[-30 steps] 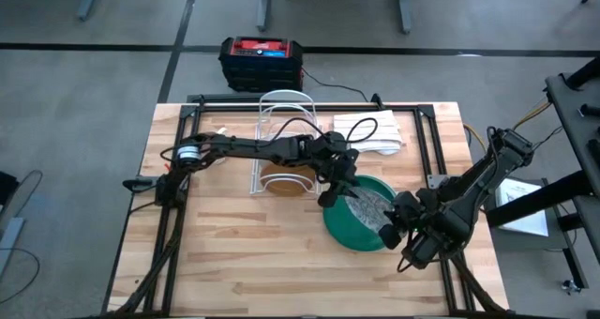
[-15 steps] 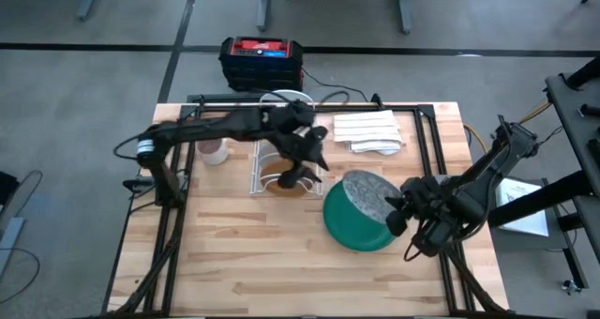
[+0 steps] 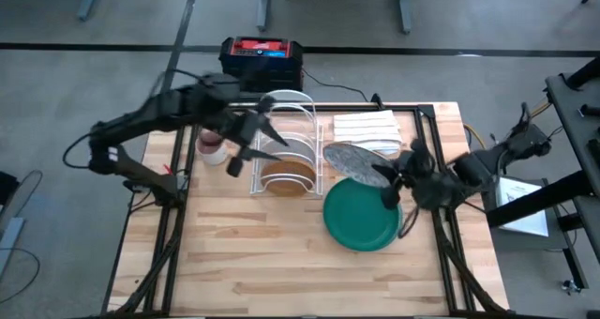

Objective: Sort dishes
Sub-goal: Put the blue patterned plate in the dish rack

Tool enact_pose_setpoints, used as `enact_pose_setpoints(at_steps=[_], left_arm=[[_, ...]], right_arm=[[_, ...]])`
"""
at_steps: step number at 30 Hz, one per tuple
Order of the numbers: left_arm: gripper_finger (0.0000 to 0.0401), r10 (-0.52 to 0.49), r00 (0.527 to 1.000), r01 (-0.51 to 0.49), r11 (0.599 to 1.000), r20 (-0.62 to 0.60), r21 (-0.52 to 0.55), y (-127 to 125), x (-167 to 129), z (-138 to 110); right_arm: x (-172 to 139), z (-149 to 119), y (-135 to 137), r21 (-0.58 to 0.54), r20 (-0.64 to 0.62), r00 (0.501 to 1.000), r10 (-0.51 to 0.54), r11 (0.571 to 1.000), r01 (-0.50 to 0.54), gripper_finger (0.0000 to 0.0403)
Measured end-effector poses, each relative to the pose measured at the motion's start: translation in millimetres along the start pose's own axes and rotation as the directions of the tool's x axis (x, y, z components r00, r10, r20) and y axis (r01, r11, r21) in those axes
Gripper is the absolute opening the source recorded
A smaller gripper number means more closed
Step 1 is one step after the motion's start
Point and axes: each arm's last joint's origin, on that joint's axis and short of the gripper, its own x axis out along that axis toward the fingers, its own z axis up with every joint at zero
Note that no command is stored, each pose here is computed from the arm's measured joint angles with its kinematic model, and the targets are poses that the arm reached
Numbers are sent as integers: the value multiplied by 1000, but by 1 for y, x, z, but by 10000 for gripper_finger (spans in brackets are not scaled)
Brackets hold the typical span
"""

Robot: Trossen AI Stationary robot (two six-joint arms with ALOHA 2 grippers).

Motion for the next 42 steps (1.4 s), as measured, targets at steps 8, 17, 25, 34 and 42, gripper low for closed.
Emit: enact_pose_setpoints(at_steps=[8,17,25,34,42], left_arm=[[154,233,972,-233,973,31,-6,-19,-61,16],[154,276,959,-272,959,56,-78,-38,-98,19],[154,418,908,-419,901,-35,-108,-49,-124,13],[154,501,859,-511,853,-108,-105,-56,-138,7],[154,495,860,-507,855,-120,-105,-62,-146,5]], right_arm=[[26,43,-19,-191,123,987,99,979,-75,23],[78,72,-48,-347,195,955,223,926,-146,23],[125,87,-73,-360,262,920,291,914,-187,23],[181,83,-82,-437,257,930,262,890,-130,23],[201,78,-81,-461,235,938,256,879,-124,23]])
